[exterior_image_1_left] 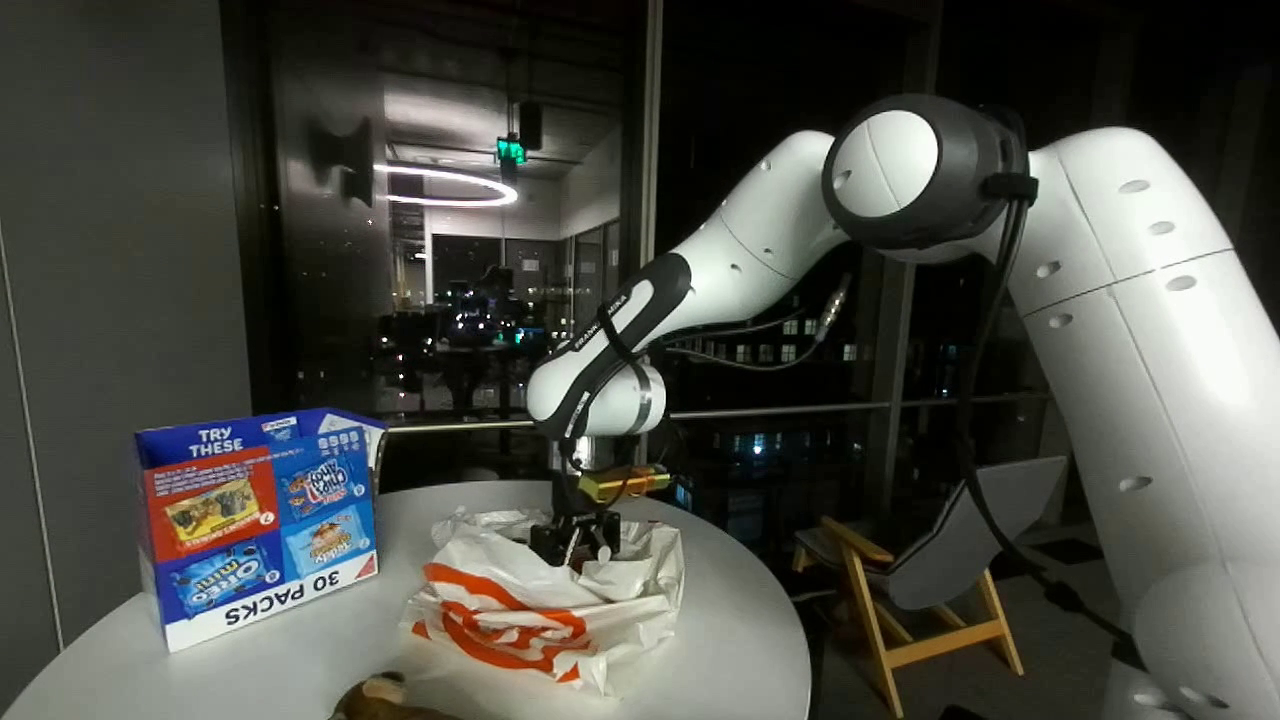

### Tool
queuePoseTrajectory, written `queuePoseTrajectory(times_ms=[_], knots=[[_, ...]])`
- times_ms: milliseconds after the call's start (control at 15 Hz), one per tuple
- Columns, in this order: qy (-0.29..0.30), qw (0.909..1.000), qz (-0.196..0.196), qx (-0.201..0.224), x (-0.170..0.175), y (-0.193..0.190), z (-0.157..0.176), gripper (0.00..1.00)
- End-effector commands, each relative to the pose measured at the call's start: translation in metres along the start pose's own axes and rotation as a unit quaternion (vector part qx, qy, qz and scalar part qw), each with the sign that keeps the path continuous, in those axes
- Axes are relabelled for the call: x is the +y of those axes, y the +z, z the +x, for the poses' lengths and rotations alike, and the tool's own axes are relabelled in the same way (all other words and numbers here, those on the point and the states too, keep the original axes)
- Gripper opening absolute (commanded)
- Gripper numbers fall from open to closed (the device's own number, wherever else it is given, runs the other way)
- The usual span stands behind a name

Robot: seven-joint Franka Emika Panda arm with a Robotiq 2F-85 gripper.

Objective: Remove the moose and radish from the plastic bag.

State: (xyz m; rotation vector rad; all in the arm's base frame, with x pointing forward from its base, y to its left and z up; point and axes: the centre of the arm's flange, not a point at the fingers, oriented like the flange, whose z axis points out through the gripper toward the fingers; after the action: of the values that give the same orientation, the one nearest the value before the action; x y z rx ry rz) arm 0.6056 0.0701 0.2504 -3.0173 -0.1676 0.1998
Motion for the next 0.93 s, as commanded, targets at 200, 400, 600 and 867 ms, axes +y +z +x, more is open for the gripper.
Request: queuePoseTrajectory(times_ms=[200, 400, 600, 867], knots=[[0.008, 0.9991, 0.010, 0.041, 0.009, -0.012, 0.003, 0.30], [0.003, 0.9974, 0.011, 0.071, 0.011, -0.023, 0.000, 0.09], [-0.040, 0.9917, 0.014, 0.121, 0.003, -0.050, -0.017, 0.09], [-0.098, 0.9764, 0.021, 0.191, -0.008, -0.093, -0.049, 0.10]])
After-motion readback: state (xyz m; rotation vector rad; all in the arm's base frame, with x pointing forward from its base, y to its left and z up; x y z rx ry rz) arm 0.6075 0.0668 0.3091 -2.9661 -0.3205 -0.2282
